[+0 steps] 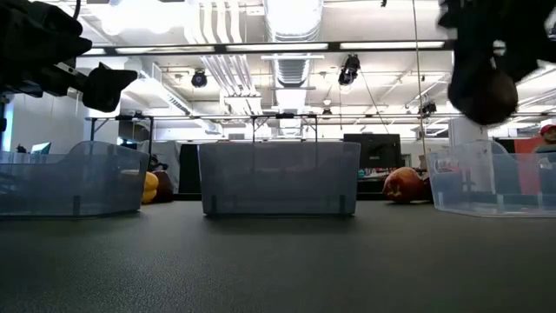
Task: Sort produce into baskets
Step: Put the red apple into the transparent bin
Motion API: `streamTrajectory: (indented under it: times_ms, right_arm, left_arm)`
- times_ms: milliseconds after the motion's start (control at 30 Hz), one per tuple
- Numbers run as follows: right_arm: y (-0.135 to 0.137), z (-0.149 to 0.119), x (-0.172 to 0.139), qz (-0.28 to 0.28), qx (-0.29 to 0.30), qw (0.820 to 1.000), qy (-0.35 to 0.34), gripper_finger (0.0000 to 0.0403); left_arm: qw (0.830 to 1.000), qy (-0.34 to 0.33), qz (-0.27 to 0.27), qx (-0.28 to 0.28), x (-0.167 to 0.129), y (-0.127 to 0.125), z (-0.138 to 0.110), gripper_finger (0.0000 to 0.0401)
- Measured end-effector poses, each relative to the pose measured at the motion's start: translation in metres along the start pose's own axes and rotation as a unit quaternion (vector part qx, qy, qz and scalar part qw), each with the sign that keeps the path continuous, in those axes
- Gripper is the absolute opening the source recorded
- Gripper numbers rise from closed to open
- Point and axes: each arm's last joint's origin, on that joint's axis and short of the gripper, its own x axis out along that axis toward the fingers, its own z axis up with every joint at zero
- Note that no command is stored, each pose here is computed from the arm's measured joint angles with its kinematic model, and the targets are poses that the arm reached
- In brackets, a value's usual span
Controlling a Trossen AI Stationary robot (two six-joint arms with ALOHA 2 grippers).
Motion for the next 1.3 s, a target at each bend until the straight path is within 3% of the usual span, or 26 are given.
streamTrajectory:
  times_ms: [133,533,733,967,1167,1300]
  right_arm:
    - [-0.008,-0.018,0.029,-0.026,0.039,0.998,-0.028,0.0294]
    - [-0.014,-0.048,0.076,0.038,0.107,0.988,-0.107,0.0326]
    - [-0.021,-0.051,0.087,0.032,0.134,0.982,-0.126,0.0349]
    - [-0.02,-0.047,0.086,0.025,0.117,0.985,-0.127,0.0369]
    - [-0.006,-0.031,0.066,0.044,0.062,0.989,-0.123,0.037]
    - [0.0,-0.016,0.044,0.027,0.02,0.994,-0.101,0.037]
  left_arm:
    - [1.0,0.0,0.0,0.0,0.0,0.0,0.0,0.0327]
    - [1.0,0.0,0.0,0.0,0.0,0.0,0.0,0.0327]
    - [1.0,0.0,0.0,0.0,0.0,0.0,0.0,0.0327]
    - [1.0,0.0,0.0,0.0,0.0,0.0,0.0,0.0327]
    - [1.0,0.0,0.0,0.0,0.0,0.0,0.0,0.0327]
    - [1.0,0.0,0.0,0.0,0.0,0.0,0.0,0.0327]
